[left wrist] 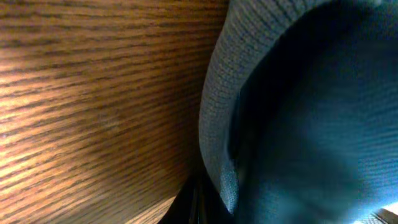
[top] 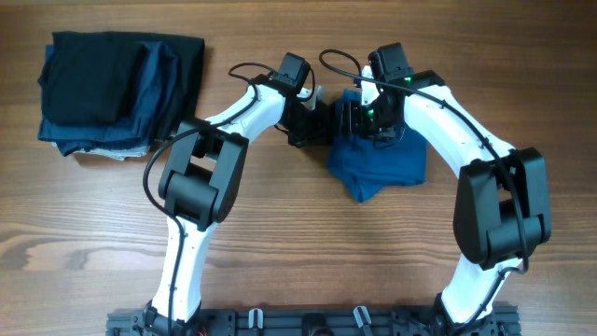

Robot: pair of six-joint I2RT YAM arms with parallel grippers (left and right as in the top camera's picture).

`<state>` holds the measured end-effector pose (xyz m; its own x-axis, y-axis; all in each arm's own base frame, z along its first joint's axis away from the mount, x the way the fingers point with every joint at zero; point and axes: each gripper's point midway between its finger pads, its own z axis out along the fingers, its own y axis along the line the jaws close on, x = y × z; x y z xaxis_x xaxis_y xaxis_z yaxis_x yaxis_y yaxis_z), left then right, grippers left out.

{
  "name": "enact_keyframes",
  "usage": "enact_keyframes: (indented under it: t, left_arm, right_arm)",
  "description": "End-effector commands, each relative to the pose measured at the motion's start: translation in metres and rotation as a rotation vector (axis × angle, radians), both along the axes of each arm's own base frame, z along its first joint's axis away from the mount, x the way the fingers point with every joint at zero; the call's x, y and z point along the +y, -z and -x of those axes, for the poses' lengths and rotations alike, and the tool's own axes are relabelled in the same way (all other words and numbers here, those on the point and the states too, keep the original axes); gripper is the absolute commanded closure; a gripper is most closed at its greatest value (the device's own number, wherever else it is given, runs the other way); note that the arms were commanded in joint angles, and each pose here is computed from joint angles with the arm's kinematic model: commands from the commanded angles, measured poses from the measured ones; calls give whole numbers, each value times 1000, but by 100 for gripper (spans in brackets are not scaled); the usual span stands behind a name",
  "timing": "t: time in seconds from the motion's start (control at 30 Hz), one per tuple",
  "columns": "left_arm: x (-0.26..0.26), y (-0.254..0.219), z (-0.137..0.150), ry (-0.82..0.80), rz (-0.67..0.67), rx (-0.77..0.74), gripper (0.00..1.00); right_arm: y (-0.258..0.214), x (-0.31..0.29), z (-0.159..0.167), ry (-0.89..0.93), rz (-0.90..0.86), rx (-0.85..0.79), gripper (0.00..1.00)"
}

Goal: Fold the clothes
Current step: 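Hold the bundle with both grippers and lift it slightly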

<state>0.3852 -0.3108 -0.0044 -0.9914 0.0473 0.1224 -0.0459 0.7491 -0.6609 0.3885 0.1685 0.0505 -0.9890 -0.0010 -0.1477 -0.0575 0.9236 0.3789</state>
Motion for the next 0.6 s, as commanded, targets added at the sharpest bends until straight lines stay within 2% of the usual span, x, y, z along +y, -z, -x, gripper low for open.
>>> enact_keyframes:
  t: [0.0,0.13,0.23,0.43,0.47,0.5,0.53,0.57]
  left_arm:
    - [32,66,20,-13,-234,62,96]
    - [43,66,11,-4,-256,20,96]
    - [58,54,-6,-48,-277,-24,96]
    - [83,-11,-45,-144,-223,-147,96]
    - [84,-26,-48,-152,-212,-174,96]
    - [84,-39,-51,-148,-199,-204,96]
    - [81,-55,-50,-116,-178,-249,96]
    - [77,-66,-49,-86,-165,-283,95]
  right_arm:
    - [6,8,7,-52,-35,17,27]
    - [0,7,4,-73,-51,-3,28]
    - [-17,-1,-6,-79,-64,-54,28]
    - [-84,-28,-21,-54,-148,-200,31]
    - [-93,-37,-22,-34,-147,-219,37]
    - [-99,-44,-22,-17,-147,-230,50]
    - [-106,-58,-22,13,-144,-242,74]
    - [-110,-67,-23,36,-141,-247,88]
